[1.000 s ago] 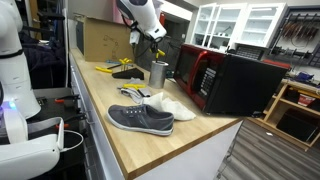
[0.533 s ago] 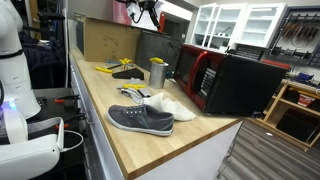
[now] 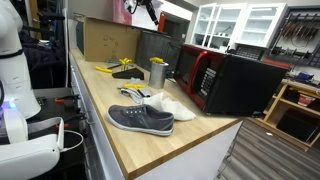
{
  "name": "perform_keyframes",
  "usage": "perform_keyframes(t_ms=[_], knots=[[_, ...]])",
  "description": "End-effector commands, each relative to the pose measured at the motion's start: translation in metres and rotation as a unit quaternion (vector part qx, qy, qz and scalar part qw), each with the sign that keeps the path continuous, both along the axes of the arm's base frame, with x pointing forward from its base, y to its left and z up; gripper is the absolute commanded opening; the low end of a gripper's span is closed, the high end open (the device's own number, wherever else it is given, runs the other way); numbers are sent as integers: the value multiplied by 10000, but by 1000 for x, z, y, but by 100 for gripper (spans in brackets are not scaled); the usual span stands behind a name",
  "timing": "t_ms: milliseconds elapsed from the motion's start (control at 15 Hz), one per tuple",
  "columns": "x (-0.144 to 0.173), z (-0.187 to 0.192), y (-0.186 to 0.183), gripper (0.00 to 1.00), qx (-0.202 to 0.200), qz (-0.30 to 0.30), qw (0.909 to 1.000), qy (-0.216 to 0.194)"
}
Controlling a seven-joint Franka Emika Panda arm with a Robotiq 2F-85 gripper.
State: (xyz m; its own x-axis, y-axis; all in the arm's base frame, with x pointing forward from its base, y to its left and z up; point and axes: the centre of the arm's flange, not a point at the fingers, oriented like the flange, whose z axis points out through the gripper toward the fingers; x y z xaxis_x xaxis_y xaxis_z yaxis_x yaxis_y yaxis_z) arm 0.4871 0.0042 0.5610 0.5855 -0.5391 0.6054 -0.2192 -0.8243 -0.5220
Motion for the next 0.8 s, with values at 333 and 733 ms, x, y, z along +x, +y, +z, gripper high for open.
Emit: perform_keyframes(t_ms=[333,733], knots=[[2,5,0,100,100,-86,9999,110],[9,4,-9,100,-96,-195,9996,153]])
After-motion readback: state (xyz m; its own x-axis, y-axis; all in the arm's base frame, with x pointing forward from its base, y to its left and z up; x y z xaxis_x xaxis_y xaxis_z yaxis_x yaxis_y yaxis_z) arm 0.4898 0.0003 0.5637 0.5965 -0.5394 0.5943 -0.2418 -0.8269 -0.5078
